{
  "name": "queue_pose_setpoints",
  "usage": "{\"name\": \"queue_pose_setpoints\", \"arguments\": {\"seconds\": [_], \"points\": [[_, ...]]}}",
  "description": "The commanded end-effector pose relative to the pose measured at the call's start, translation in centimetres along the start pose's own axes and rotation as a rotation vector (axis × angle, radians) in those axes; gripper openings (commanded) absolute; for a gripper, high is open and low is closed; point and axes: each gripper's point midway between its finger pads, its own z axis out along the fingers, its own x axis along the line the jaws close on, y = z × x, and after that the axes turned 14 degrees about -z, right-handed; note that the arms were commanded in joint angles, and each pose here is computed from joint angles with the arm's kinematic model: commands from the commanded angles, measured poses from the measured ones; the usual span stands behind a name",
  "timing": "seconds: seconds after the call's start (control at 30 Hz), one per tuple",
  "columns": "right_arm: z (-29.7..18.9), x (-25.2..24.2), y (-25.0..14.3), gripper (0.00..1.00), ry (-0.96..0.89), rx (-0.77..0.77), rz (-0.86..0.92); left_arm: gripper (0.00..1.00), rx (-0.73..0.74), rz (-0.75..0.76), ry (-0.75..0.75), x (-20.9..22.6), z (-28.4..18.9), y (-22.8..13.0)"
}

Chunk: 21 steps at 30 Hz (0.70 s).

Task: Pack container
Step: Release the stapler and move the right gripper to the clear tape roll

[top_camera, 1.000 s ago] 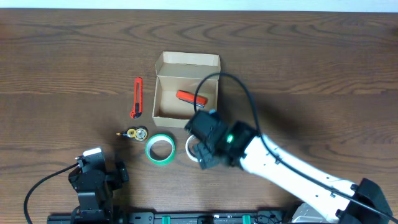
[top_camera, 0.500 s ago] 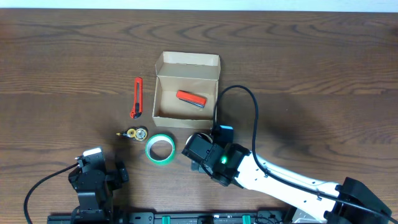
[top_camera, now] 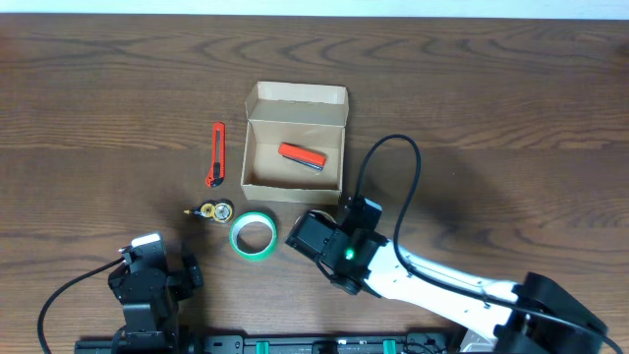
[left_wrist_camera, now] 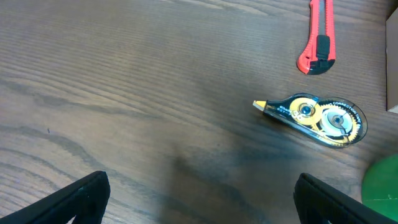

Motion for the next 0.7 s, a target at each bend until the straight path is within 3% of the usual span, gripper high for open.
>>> {"name": "queue_pose_setpoints", "arguments": {"seconds": [0.0,0.3,0.37,0.43,0.5,0.67], "points": [[1.4,-0.4,-0.1,0.95,-0.042,-0.029,0.022,0.95,0.053,0.025,0.026,0.6,0.5,-1.8],[3.6,-0.2,-0.4,0.81,-0.053,0.002,0.048,0.95,0.053,0.025,0.026,0.6,0.5,-1.8],[3.7,-0.3,-0.5,0.71,-0.053,0.018,0.054,0.95,0.053,0.025,0.026,0.6,0.5,-1.8],[3.8,-0.3,-0.6,0.54,-0.053,0.034,0.061,0.95,0.053,0.025,0.026,0.6,0.5,-1.8],[3.9,-0.4,-0.7,0.46,-0.054,0.042,0.065,0.96,0.053,0.025,0.026,0.6,0.5,-1.8],[3.9,-0.3,-0.9,0.39,-0.050,0.059,0.069,0.95,0.053,0.025,0.026,0.6,0.5,-1.8]]}}
